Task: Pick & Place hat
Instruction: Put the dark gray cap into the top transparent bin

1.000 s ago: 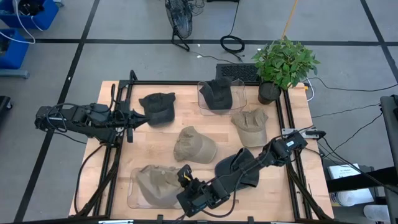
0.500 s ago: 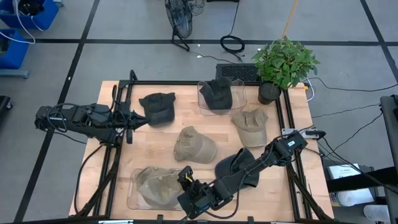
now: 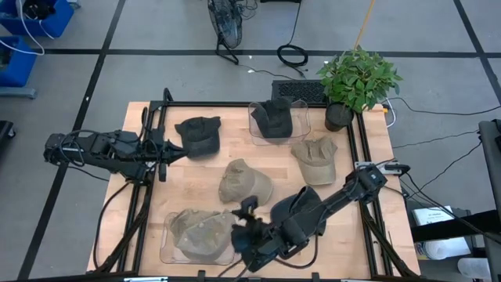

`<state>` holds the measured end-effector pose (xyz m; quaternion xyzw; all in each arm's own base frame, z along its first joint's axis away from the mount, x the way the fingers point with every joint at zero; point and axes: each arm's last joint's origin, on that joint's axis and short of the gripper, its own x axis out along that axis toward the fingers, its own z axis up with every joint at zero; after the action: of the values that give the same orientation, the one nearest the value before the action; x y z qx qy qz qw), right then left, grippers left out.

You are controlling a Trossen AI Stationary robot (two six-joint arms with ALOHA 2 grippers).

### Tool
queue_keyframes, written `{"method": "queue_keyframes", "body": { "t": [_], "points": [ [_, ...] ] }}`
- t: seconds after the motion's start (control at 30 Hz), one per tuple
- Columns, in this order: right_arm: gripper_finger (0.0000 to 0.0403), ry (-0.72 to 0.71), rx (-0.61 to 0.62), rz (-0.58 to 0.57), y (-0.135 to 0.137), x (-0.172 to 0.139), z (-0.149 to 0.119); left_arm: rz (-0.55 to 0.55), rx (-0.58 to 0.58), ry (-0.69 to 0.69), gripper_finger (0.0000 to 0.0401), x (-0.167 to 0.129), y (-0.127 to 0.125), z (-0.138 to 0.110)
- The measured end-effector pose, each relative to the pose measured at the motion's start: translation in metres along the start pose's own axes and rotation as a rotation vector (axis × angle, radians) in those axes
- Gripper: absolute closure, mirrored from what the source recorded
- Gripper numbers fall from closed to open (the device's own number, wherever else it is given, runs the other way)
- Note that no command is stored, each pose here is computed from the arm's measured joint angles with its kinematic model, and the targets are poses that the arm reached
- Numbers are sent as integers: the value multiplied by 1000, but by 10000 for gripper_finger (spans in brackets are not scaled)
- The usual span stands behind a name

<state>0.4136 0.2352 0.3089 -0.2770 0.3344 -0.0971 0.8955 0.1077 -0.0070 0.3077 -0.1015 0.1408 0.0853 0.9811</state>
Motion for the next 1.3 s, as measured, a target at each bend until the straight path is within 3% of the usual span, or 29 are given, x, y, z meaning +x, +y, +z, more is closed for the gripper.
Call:
{"method": "queue_keyframes", "body": {
  "t": [0.13,0.27,0.4,0.47,0.63,0.83,0.97,1.17,1.3],
  "points": [
    [225,115,191,0,-21,-18,-13,0,-3,-1,391,0,0,0],
    [289,231,268,-24,-33,-36,-37,-1,-2,5,395,1,0,0],
    [379,286,335,-42,-36,-56,-82,-10,2,37,394,8,-2,-1],
    [393,278,418,-39,-37,-67,-113,-21,10,63,397,12,-4,-3],
    [391,100,706,187,-50,-89,-181,5,32,128,394,29,-7,-6],
    [400,-134,910,447,-80,-83,-252,55,31,130,393,60,-13,-5],
    [402,-215,920,543,-100,-74,-281,130,19,66,398,85,-11,-1],
    [403,-244,821,560,-130,-60,-300,371,-138,36,374,105,14,-1],
    [403,-260,789,522,-152,-54,-312,448,-235,32,353,111,29,-2]
  ]
}}
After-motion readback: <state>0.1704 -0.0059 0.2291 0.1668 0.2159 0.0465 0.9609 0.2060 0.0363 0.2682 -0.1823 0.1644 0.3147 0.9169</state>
